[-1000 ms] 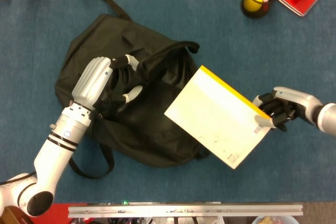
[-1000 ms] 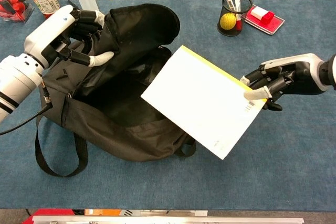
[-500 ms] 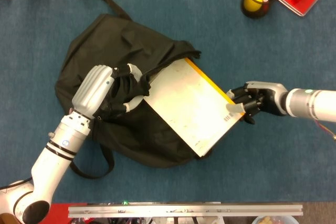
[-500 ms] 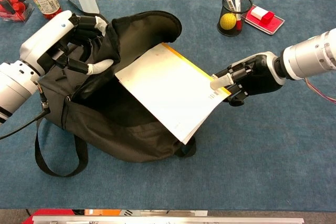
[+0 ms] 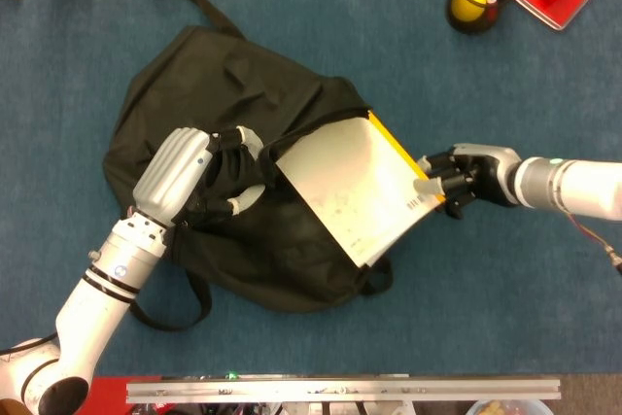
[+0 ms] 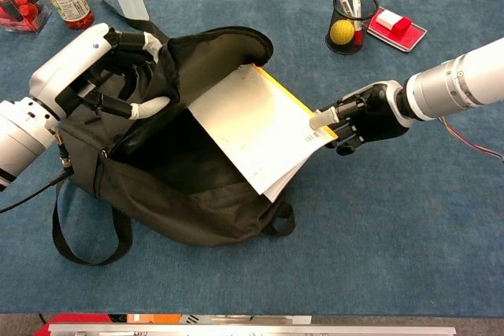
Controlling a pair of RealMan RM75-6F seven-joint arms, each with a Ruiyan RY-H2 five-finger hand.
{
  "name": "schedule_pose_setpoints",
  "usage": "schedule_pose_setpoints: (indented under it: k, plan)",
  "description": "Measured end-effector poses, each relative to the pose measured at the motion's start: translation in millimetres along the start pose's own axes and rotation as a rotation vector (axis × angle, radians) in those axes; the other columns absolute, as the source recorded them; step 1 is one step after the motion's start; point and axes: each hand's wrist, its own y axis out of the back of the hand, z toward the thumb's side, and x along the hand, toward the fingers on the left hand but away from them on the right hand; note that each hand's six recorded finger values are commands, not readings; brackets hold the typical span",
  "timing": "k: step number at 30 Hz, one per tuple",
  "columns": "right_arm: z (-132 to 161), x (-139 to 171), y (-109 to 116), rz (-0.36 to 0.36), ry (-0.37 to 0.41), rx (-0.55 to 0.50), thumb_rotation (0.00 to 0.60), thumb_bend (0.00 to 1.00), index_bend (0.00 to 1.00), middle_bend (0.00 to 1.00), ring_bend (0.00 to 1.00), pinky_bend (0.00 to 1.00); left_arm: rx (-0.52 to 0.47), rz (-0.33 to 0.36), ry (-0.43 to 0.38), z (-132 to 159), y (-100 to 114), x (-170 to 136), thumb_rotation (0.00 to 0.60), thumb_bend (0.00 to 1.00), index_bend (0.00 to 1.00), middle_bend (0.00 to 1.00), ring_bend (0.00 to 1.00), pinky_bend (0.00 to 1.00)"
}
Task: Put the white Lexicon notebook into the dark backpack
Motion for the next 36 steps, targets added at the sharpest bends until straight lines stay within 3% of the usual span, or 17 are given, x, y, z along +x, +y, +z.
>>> schedule_pose_setpoints:
  k: [9,19,36]
  plan:
    - [12,-17,-18,-0.010,0.035,-0.061,0.600,0.47,0.91,0.75,0.67,0.76,0.007,-0.007,-0.003,2,-2,-1,0.600,0.27,0.51,0.61,0.62,0.77]
    - [0,-38,-49,0.002,-0.027,-0.050,0.600,0.47,0.91,0.75,0.67,0.76,0.008,-0.010,-0.008,3,-3,-2,0.600,0.27,0.51,0.61,0.62,0.76]
    - [19,-49,-51,-0.029,0.012,-0.105,0.600,0.47,0.91,0.75,0.67,0.76,0.010,-0.024,-0.019,5,-4,-6,0.600,0.27,0.51,0.61,0.62,0.76]
